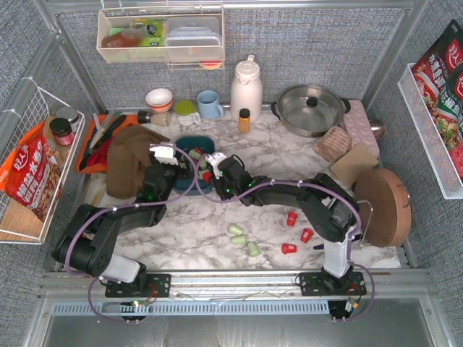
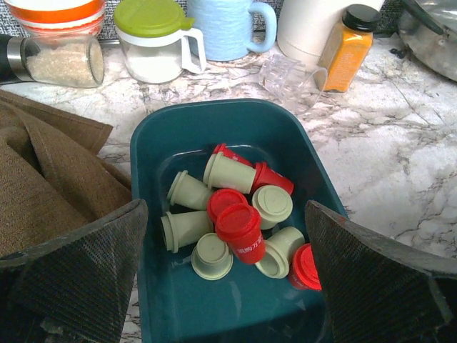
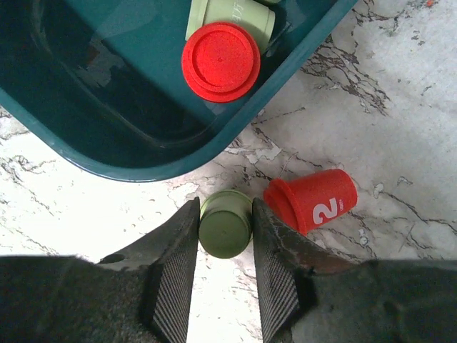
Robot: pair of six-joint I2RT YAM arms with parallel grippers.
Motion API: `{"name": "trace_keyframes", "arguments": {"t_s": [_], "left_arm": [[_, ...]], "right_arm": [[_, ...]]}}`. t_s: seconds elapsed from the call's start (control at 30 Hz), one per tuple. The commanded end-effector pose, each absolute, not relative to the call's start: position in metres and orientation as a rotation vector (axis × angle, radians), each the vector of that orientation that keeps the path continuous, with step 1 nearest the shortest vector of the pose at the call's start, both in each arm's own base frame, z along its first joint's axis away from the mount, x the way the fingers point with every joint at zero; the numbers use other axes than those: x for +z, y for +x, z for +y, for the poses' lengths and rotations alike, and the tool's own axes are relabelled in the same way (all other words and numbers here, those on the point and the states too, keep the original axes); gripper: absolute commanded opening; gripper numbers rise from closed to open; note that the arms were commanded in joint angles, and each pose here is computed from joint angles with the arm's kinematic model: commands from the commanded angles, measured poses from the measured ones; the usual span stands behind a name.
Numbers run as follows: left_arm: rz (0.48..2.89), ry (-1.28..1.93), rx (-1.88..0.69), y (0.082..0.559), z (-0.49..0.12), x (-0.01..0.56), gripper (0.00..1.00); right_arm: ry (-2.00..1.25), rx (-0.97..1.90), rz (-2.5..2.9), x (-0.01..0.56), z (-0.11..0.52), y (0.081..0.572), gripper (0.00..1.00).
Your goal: Mix the coffee capsules in the storage basket
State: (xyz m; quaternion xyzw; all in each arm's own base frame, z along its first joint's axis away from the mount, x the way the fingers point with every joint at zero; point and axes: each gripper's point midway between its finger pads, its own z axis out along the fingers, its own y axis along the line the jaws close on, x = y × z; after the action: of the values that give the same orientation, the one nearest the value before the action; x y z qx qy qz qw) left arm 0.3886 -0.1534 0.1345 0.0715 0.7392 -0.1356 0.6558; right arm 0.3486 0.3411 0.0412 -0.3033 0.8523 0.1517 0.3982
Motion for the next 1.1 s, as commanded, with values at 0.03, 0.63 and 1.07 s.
{"name": "trace_keyframes", "arguments": {"t_s": [0.03,0.63,1.07], "left_arm": [[1.654,0.244,-0.291,0.387,-0.162,0.136,0.99],[0.974,0.955,-0.598,0.285,-0.292,0.175,0.99],[0.798,1.103,-0.757,0.246,-0.36,0.183,0.99]], "right_arm": [[-0.754,0.38,2.141,0.053,0.338,0.347,0.36],[-0.485,0.431,1.944,0.172,0.257,0.295,0.23],[-0.371,0.608,1.739,0.229,0.248,0.275,0.23]]}}
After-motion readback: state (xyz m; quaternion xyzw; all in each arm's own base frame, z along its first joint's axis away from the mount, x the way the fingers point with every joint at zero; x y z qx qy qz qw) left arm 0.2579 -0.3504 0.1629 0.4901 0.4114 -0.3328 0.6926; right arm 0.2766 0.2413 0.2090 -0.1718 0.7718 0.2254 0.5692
